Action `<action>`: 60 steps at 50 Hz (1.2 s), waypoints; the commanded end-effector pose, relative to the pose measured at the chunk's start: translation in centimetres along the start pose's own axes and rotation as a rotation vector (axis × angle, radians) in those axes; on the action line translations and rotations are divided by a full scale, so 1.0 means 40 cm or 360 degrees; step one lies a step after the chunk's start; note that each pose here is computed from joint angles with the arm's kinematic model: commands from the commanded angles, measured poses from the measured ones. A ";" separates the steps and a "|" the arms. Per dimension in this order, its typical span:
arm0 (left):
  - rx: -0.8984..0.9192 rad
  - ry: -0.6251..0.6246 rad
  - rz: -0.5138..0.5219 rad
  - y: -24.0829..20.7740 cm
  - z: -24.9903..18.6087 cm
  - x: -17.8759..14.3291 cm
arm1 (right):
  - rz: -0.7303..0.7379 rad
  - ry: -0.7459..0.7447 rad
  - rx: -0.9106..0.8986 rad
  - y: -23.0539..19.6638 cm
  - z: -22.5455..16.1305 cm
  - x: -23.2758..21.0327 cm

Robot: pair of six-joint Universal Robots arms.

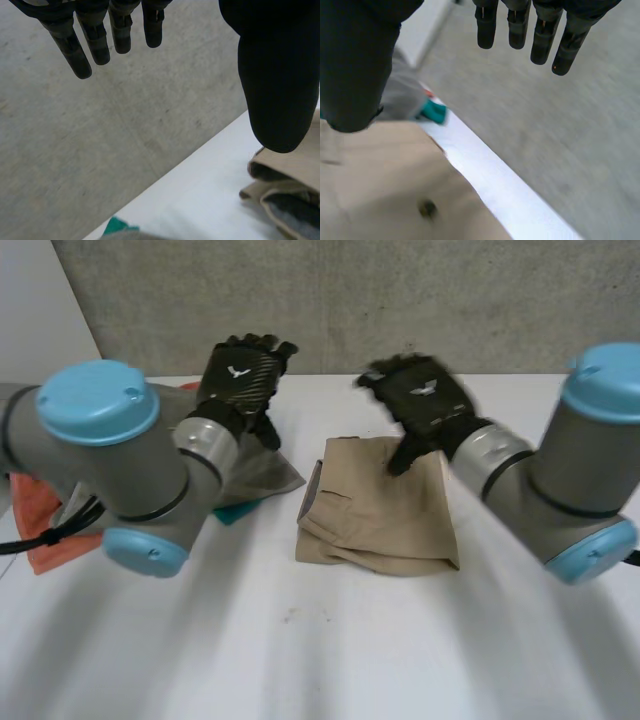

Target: Fold the laundry.

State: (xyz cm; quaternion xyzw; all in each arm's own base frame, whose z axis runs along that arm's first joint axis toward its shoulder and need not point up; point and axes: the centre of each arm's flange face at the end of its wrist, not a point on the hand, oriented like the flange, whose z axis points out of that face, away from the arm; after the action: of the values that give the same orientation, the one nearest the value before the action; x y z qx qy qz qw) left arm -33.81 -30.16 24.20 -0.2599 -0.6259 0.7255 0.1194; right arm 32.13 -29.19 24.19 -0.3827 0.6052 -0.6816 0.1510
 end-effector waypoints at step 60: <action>-0.0055 0.0309 0.0044 -0.014 -0.013 0.143 | 0.0801 0.0572 -0.0612 0.258 -0.112 0.217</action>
State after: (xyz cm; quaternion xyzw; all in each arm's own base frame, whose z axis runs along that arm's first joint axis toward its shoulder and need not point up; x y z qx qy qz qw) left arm -39.58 -29.16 20.98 -0.3524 -0.6520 0.6602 0.1216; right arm 24.16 -35.16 20.60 -0.1840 0.7654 -0.6059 0.1146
